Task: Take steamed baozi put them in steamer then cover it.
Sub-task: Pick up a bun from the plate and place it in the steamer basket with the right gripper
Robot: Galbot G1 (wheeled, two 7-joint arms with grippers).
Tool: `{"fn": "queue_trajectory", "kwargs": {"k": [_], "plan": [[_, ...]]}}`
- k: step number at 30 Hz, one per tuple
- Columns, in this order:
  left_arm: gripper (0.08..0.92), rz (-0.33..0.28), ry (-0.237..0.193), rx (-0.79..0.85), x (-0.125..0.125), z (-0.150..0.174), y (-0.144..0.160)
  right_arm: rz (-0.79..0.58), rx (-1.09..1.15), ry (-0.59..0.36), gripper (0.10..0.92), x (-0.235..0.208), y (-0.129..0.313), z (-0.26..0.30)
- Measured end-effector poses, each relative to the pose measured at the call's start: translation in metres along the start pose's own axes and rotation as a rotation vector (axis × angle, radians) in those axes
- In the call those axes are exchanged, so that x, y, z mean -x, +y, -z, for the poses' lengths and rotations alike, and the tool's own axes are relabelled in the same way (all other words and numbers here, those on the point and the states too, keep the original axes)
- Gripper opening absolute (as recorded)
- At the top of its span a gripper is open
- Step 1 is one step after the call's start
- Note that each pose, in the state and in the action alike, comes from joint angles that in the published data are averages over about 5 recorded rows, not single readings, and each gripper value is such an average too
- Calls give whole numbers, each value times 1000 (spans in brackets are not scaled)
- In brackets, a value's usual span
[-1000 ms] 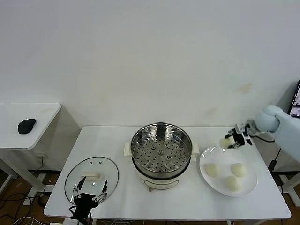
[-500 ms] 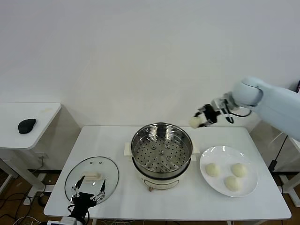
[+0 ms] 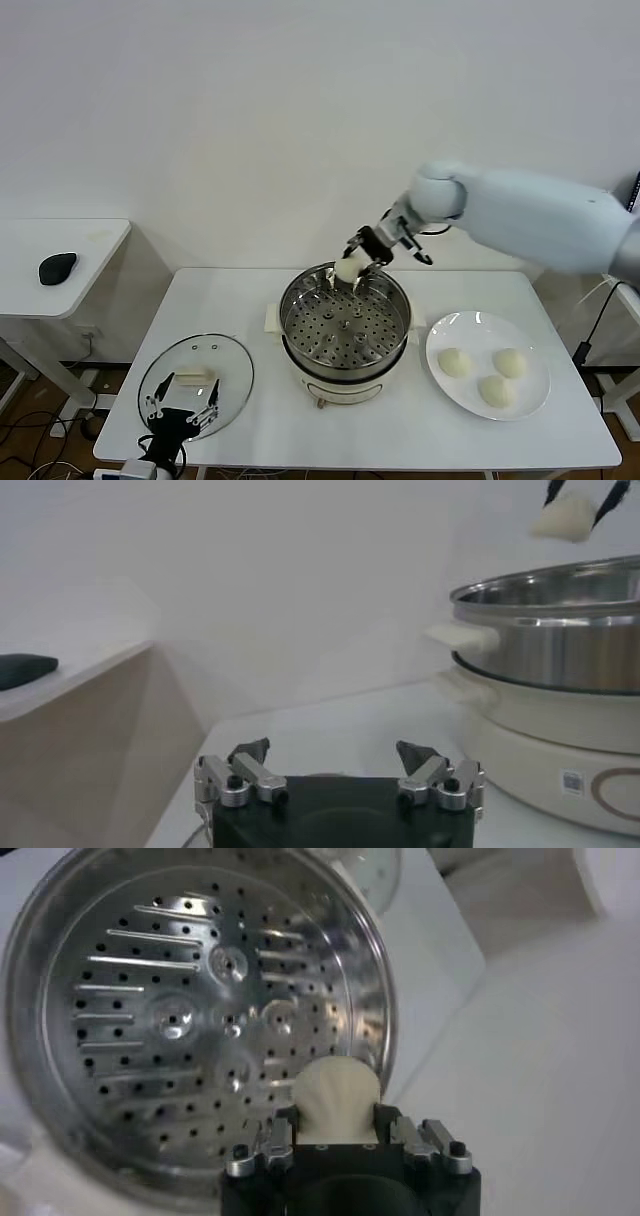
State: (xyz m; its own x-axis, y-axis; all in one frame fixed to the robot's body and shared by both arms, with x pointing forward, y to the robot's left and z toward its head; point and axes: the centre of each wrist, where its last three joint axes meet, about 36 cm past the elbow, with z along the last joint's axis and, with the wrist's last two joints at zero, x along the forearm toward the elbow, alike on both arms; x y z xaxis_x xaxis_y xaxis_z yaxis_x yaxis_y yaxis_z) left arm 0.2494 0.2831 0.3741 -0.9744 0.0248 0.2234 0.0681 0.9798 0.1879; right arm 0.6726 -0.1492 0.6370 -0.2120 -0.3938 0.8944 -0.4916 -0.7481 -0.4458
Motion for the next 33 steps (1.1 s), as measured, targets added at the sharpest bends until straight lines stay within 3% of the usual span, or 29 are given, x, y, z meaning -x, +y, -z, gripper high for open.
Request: {"fn": "queue_trajectory", "kwargs": {"k": [17, 20, 26, 30, 33], "plan": [[823, 9, -5, -13, 5, 1, -1, 83, -263, 28, 486, 60, -2, -3], [823, 8, -6, -19, 5, 2, -3, 87, -290, 34, 527, 66, -2, -3], [823, 11, -7, -34, 4, 4, -5, 90, -310, 52, 694, 62, -4, -5], [823, 10, -5, -39, 2, 6, -5, 95, -264, 82, 795, 44, -5, -4], [823, 10, -4, -36, 2, 7, -4, 95, -187, 108, 819, 22, -3, -3]]}}
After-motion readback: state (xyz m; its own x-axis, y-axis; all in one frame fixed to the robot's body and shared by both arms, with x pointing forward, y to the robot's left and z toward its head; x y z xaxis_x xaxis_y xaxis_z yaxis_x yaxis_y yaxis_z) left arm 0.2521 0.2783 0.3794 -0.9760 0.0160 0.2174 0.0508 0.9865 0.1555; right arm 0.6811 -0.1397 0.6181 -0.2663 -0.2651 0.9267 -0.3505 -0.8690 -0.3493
